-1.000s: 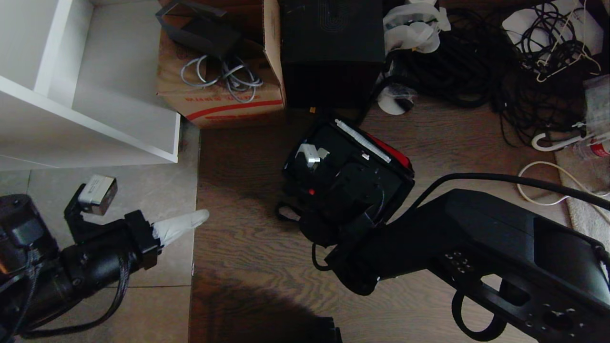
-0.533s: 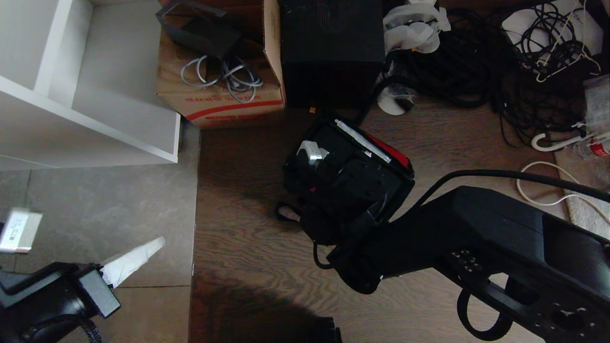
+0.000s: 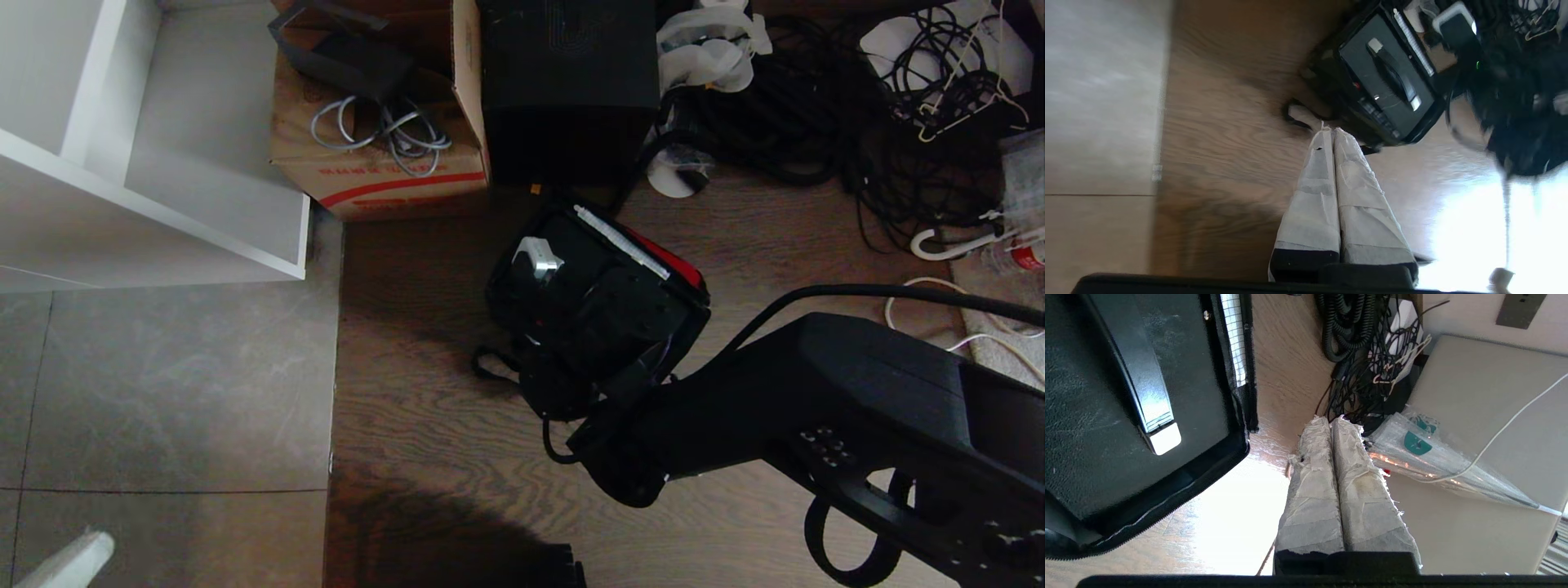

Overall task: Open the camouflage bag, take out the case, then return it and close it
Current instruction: Lift the black box

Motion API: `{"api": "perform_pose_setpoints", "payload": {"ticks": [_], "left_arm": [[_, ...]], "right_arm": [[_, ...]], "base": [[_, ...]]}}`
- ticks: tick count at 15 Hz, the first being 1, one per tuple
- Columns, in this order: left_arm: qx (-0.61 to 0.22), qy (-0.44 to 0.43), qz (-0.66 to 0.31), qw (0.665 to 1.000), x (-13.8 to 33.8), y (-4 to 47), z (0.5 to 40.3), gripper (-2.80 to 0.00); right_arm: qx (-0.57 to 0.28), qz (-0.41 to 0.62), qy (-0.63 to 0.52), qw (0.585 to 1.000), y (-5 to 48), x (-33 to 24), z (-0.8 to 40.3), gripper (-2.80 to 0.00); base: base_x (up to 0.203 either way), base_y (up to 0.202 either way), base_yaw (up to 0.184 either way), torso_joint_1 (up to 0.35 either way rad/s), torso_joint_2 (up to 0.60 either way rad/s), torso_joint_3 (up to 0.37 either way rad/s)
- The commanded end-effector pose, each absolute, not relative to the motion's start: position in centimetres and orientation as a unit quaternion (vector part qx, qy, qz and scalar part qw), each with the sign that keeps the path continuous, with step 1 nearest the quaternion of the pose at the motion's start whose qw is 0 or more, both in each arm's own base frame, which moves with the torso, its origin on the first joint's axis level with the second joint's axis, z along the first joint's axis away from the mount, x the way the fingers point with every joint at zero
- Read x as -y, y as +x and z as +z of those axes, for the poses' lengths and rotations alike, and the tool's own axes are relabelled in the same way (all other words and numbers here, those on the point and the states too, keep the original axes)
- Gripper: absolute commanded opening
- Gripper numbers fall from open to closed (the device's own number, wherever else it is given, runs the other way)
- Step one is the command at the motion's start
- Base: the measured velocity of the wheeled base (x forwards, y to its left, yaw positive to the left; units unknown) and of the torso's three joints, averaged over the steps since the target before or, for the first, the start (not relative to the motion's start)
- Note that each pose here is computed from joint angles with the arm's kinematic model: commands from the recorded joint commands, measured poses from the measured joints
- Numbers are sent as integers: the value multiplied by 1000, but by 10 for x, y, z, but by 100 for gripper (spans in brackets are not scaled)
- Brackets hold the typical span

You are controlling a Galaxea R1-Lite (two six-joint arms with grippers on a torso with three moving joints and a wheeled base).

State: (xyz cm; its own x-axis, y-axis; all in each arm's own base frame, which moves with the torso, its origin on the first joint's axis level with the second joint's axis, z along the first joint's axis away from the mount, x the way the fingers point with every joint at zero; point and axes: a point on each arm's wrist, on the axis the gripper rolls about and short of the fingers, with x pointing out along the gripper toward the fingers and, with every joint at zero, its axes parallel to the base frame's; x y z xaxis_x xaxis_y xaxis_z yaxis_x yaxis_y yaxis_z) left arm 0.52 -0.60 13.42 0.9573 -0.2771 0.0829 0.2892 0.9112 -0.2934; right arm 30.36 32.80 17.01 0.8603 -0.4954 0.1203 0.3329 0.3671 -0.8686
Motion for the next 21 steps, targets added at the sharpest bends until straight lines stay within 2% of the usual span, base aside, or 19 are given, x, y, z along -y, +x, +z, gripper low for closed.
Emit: {"api": "perform_pose_setpoints", "payload": {"ticks": [1,3,5,7,10,15,21], "left_arm": [[81,-101,-97,987,3,-30,105,-280],[14,0,-14,1000,0,-28,85,-280],[-13,68,-12,998,0,-26,79,-280],[-16,20,-13,1000,0,-25,76,-280],[-10,0,0,1000,0,-24,76,-280],[-11,14,1,1000,0,-24,76,-280],[-1,-17,3,1000,0,-24,77,-280]], "right_arm": [[-83,-253,-502,823,302,-327,171,-280],[-83,-248,-506,822,300,-332,166,-280],[-79,-241,-508,823,295,-337,166,-280],[-78,-239,-512,822,294,-340,166,-280],[-79,-236,-515,820,293,-340,162,-280],[-78,-236,-520,818,290,-340,170,-280],[-81,-232,-528,813,288,-339,166,-280]], "base": [[0,0,0,0,0,0],[0,0,0,0,0,0],[0,0,0,0,0,0],[0,0,0,0,0,0],[0,0,0,0,0,0],[0,0,0,0,0,0],[0,0,0,0,0,0]]}}
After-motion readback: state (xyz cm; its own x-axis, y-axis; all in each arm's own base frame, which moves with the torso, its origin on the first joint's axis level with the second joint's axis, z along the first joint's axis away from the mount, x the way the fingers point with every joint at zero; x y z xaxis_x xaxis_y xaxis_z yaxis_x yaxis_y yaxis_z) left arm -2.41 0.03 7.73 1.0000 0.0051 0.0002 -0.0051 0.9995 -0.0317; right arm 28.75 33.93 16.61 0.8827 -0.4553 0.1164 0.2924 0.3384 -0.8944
